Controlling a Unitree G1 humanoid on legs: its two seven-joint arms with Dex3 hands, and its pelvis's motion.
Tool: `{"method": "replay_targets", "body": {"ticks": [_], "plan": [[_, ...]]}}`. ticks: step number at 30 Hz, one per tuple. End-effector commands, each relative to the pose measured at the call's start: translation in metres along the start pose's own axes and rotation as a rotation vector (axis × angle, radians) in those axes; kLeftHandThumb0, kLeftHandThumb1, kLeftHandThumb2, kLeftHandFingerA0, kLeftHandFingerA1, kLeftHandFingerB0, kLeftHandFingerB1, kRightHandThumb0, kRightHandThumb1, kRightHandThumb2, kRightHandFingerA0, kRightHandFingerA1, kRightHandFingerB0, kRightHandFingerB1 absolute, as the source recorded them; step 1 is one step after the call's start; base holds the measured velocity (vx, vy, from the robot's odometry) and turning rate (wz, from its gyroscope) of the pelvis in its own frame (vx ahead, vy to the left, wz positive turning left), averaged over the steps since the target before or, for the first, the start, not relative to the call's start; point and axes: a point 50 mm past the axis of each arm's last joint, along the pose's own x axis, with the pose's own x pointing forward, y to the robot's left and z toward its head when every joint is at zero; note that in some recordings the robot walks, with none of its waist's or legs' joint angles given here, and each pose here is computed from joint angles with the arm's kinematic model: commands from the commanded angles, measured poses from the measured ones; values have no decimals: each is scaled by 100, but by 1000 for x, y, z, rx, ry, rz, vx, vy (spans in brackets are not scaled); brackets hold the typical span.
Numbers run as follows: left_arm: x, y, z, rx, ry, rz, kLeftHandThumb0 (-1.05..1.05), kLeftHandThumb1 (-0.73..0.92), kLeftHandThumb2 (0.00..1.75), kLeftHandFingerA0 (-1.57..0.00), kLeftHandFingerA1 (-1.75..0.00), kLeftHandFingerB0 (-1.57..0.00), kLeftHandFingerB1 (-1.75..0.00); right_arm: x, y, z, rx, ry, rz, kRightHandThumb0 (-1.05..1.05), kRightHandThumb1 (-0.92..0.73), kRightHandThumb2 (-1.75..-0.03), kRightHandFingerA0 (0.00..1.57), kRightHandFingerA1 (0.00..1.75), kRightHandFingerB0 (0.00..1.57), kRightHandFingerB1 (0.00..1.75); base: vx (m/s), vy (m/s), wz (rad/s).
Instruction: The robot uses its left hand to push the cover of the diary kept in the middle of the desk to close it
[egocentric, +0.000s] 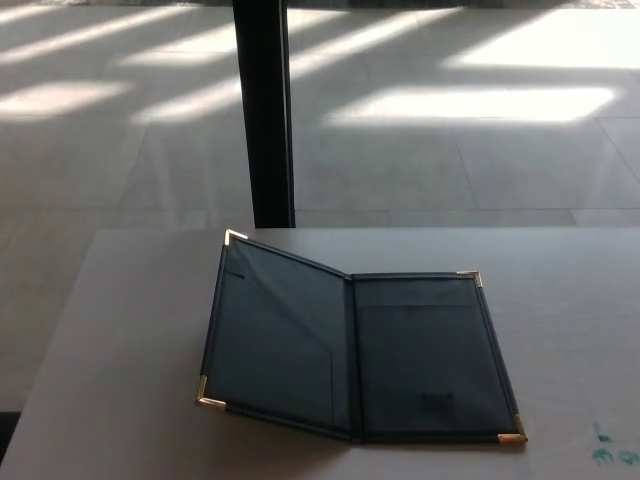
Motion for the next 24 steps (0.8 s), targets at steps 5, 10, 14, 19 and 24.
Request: {"method": "replay_targets", "body": {"ticks": [5, 10, 14, 19, 24], "plan": [[0, 28, 51, -560, -146, 272, -78, 77, 110, -40, -60, -27, -53, -2, -29, 25, 246, -74, -56, -101, -88, -68, 97, 73, 62, 58, 0, 0, 0], [-33, 15, 128, -512, -553, 226, -76, 92, 78, -24, -40, -28, -40, -4, -27, 20, 250, -59, -54, -94, -66, -118, 95, 76, 56, 60, 0, 0, 0], [-64, -10, 160, -456, -758, 150, -74, 92, 79, -30, -44, -29, -42, -5, -26, 19, 249, -58, -48, -100, -89, -68, 95, 73, 63, 57, 0, 0, 0], [-96, -47, 183, -386, -928, 12, -74, 92, 85, -30, -50, -30, -45, -5, -25, 21, 234, -64, -49, -100, -89, -68, 96, 71, 64, 58, 0, 0, 0], [-121, -89, 186, -361, -958, -175, -91, 92, 77, -39, -48, -35, -45, -5, -25, 22, 240, -61, -43, -100, -89, -68, 97, 73, 63, 57, 0, 0, 0]]}}
